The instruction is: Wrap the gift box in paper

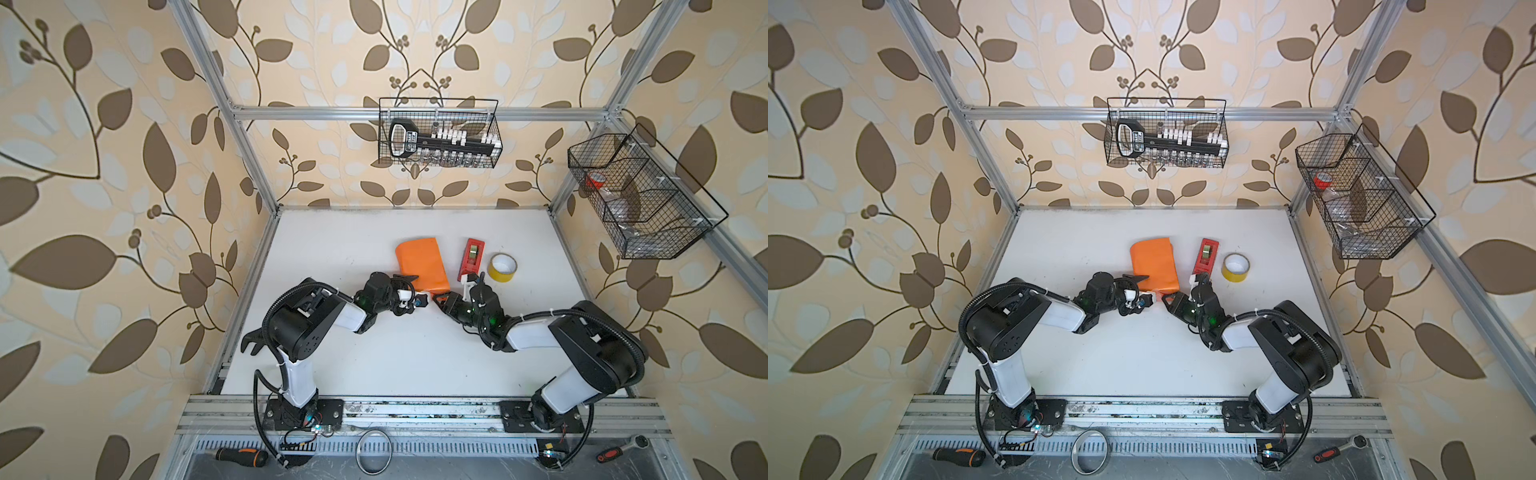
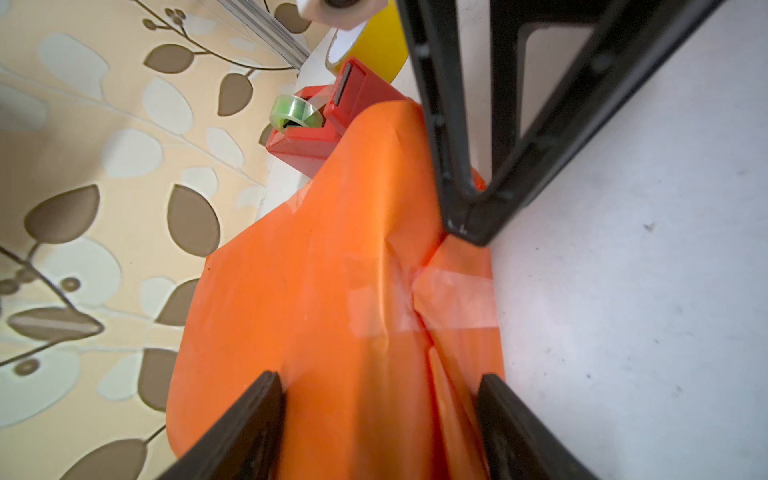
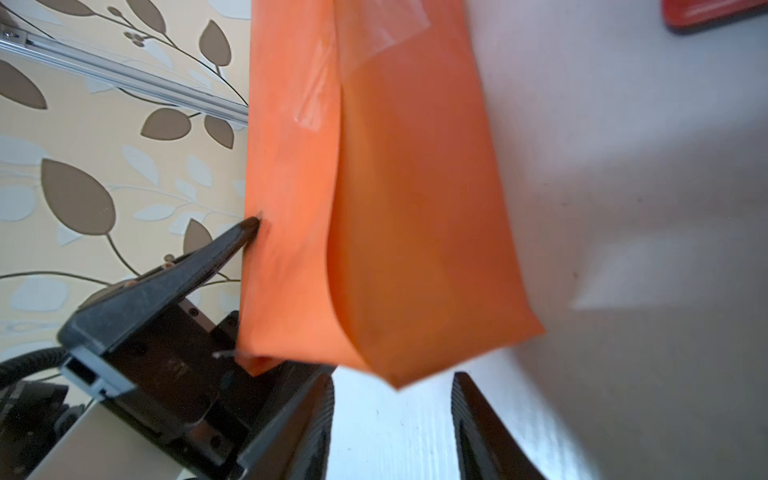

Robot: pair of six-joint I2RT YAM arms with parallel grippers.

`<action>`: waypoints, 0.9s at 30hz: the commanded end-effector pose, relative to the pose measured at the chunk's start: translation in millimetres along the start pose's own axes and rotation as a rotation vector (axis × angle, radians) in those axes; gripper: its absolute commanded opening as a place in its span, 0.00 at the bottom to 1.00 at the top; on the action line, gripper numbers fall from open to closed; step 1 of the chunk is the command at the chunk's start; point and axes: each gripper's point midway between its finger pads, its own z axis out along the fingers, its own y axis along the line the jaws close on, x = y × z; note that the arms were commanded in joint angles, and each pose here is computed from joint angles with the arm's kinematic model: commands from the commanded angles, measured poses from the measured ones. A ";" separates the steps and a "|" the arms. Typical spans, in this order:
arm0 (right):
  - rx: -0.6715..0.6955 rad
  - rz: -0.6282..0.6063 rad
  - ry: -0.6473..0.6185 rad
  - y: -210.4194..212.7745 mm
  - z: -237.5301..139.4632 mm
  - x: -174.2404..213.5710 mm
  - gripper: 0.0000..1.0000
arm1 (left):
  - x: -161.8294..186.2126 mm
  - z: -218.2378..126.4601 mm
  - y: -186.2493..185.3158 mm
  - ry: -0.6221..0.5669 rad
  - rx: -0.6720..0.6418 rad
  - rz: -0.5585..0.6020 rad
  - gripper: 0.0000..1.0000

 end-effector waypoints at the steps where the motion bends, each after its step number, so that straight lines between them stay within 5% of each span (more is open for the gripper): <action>1: 0.008 -0.062 -0.010 -0.8 -9.6 2.5 0.49 | 31.2 -4.7 -43.2 0.104 0.154 0.009 0.74; 7: -0.067 -0.174 0.016 33.2 -2.1 8.0 0.20 | 31.3 -4.2 -43.1 0.104 0.155 0.009 0.74; 11: -0.101 -0.188 0.002 48.4 10.2 1.8 0.09 | 31.3 -4.5 -43.3 0.104 0.156 0.008 0.74; 27: -0.025 -0.180 -0.060 24.7 41.0 -6.1 0.07 | 28.4 -4.2 -42.6 0.097 0.155 0.009 0.74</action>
